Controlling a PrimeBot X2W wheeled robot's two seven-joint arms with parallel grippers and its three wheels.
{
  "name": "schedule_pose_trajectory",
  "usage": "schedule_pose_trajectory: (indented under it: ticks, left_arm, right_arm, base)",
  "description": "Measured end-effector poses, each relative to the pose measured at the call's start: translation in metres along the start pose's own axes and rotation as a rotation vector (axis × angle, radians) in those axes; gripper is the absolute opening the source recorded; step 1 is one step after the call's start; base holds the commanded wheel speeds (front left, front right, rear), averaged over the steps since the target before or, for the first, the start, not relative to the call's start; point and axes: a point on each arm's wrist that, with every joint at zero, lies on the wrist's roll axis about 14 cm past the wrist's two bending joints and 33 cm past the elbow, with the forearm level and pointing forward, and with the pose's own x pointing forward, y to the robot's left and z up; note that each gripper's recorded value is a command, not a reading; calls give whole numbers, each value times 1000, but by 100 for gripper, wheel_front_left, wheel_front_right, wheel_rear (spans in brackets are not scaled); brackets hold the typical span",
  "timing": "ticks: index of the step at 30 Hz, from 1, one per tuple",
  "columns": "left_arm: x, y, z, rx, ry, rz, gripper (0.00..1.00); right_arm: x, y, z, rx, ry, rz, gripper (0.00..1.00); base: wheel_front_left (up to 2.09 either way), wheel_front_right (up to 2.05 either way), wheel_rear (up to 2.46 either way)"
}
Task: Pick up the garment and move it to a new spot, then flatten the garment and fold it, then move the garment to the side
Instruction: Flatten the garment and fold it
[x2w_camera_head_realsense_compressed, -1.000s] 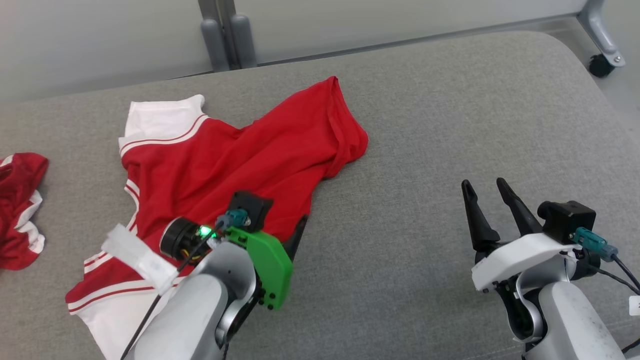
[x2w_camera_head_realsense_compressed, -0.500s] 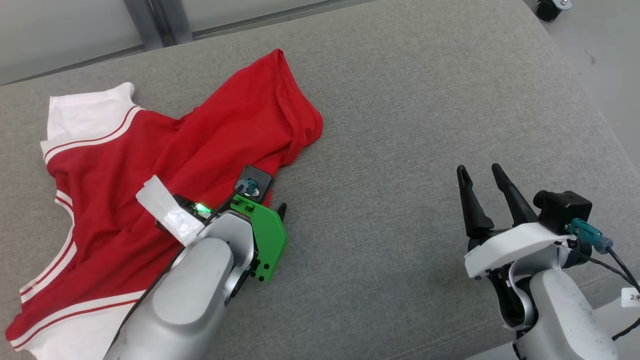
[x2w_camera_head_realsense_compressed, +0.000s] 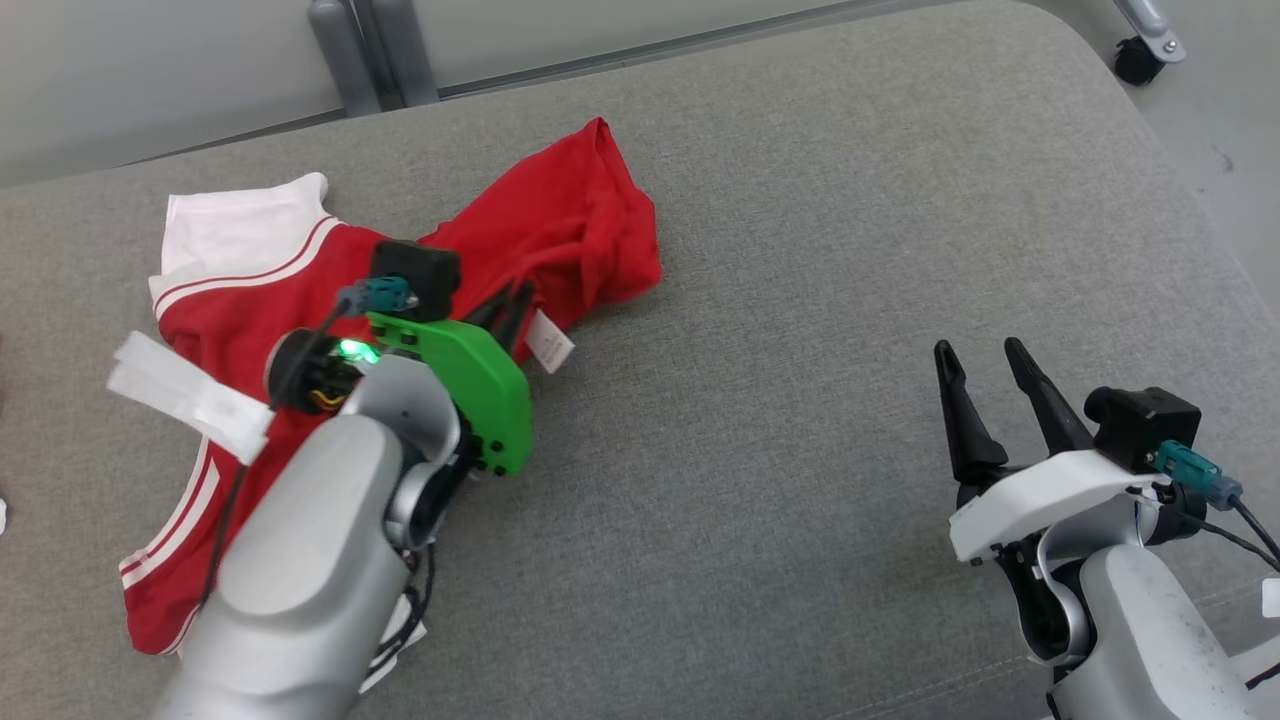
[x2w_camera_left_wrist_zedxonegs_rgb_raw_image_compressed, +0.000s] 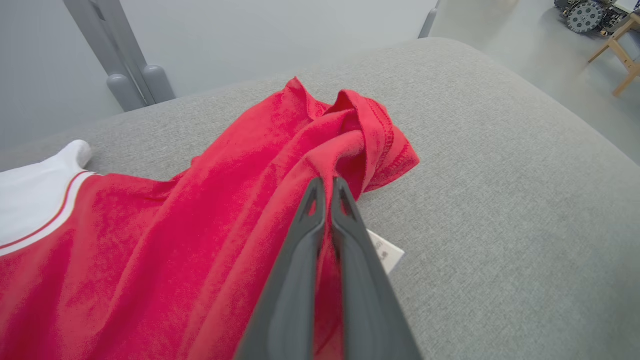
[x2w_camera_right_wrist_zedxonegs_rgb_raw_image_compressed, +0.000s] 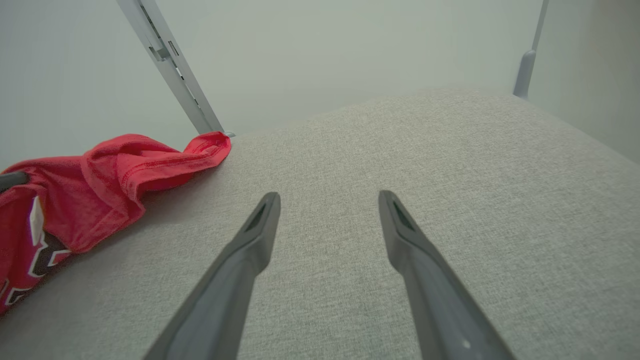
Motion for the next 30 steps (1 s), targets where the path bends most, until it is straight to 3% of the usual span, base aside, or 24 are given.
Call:
schedule_pose_trajectory:
  ticks: [2, 5, 9, 12, 13, 14, 15, 18, 23, 27, 30]
  left_arm:
    - [-9, 24, 2, -30, 7, 57, 0]
    - [-17, 55, -2, -160, 23, 114, 0]
    - [-26, 106, -18, -238, 56, 235, 0]
    - [-26, 125, -33, -277, 87, 287, 0]
    - [-26, 131, -34, -279, 81, 300, 27]
    - [-24, 133, -33, -278, 64, 301, 68]
    - [-21, 132, -33, -278, 60, 291, 100]
    - [-16, 123, -32, -238, 36, 270, 100]
    - [-23, 119, -6, -85, -79, 308, 100]
    - [-28, 90, 9, 3, -155, 275, 100]
    - [-27, 62, -2, 63, -89, 212, 100]
  right_arm:
    - [2, 4, 0, -3, 6, 12, 100]
    - [4, 7, 0, -5, 13, 23, 100]
    - [6, 2, -6, -12, 35, 11, 100]
    - [7, -3, -10, -18, 50, 1, 100]
    - [6, -5, -11, -21, 55, -4, 100]
    - [7, -6, -11, -22, 56, -7, 100]
    - [7, -6, -11, -23, 56, -8, 100]
    - [7, -7, -10, -27, 55, -11, 100]
    - [4, -1, -5, -25, 45, 6, 100]
    - [-5, -1, -2, -17, 35, 2, 100]
    - [-7, 5, 3, -14, 21, 17, 100]
  base:
    - [0, 0, 0]
    - [0, 0, 0]
    - [0, 0, 0]
    - [0, 0, 0]
    - [0, 0, 0]
    - [0, 0, 0]
    - [0, 0, 0]
    - [0, 0, 0]
    - [0, 0, 0]
    - [0, 0, 0]
    - [0, 0, 0]
